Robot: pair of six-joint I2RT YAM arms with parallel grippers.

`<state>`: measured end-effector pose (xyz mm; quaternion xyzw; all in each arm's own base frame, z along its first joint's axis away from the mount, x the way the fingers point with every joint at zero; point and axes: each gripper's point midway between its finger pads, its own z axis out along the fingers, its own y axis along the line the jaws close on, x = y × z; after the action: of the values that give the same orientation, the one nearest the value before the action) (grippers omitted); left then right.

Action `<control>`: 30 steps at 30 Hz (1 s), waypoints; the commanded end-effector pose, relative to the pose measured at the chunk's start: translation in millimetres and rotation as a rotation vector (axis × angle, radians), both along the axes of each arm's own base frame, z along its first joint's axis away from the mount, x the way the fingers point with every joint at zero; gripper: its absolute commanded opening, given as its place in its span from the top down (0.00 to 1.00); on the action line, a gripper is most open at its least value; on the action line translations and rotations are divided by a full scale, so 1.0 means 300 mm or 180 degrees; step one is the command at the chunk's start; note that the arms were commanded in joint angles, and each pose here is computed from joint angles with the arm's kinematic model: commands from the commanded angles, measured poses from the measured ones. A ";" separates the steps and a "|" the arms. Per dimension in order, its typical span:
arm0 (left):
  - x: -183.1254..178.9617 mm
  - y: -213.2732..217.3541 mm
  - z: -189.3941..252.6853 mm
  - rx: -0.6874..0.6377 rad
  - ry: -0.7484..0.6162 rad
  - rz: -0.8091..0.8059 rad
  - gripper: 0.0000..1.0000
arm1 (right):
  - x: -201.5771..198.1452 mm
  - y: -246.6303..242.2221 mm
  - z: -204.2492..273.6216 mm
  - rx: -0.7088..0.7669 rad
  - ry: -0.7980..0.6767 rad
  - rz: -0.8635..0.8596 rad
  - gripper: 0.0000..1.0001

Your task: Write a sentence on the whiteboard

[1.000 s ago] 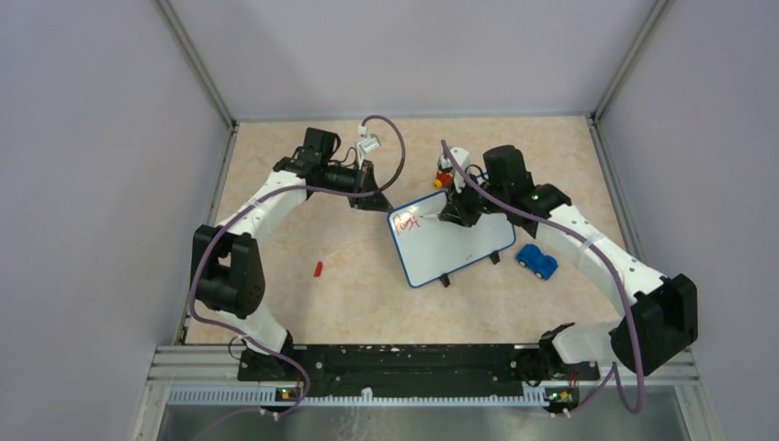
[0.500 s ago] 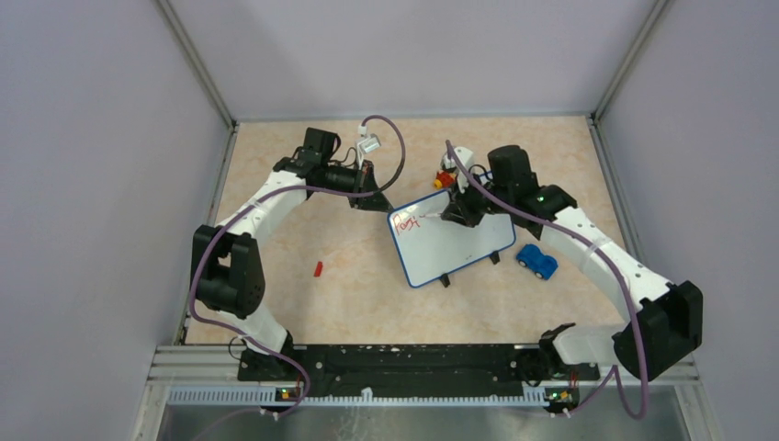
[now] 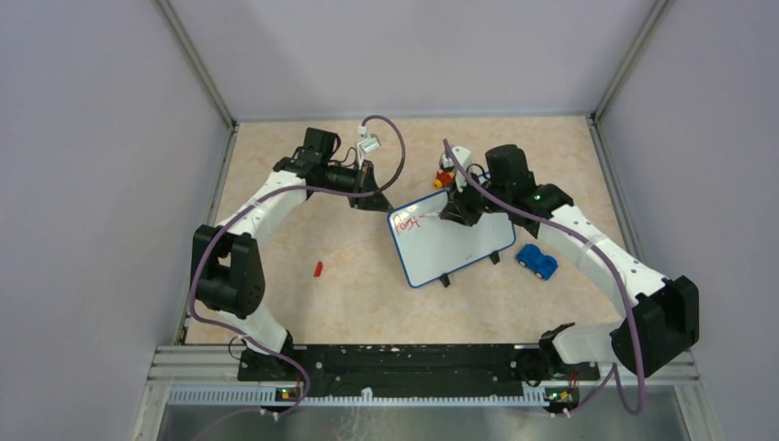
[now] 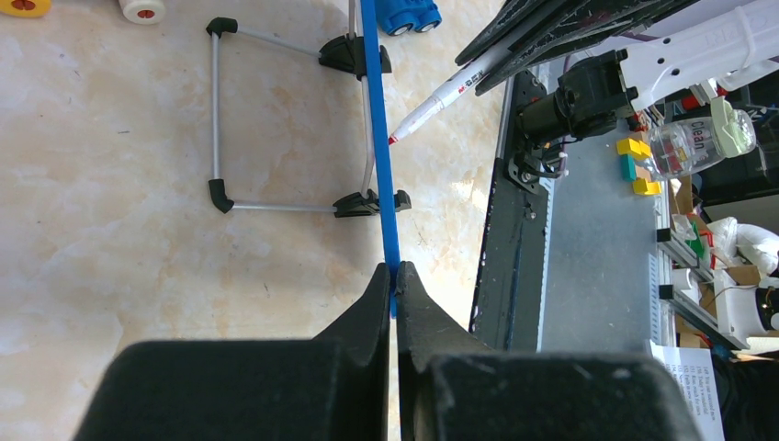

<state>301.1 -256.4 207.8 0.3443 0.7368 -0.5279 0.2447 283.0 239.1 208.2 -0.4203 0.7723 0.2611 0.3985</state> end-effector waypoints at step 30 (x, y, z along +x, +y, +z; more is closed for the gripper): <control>-0.029 -0.008 0.038 -0.0074 -0.0097 -0.0084 1.00 | -0.023 -0.006 -0.074 -0.0079 0.0043 0.0034 1.00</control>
<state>303.0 -255.7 206.2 0.3435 0.7402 -0.5225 0.2471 277.3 239.9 191.1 -0.4226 0.7769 0.2677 0.3823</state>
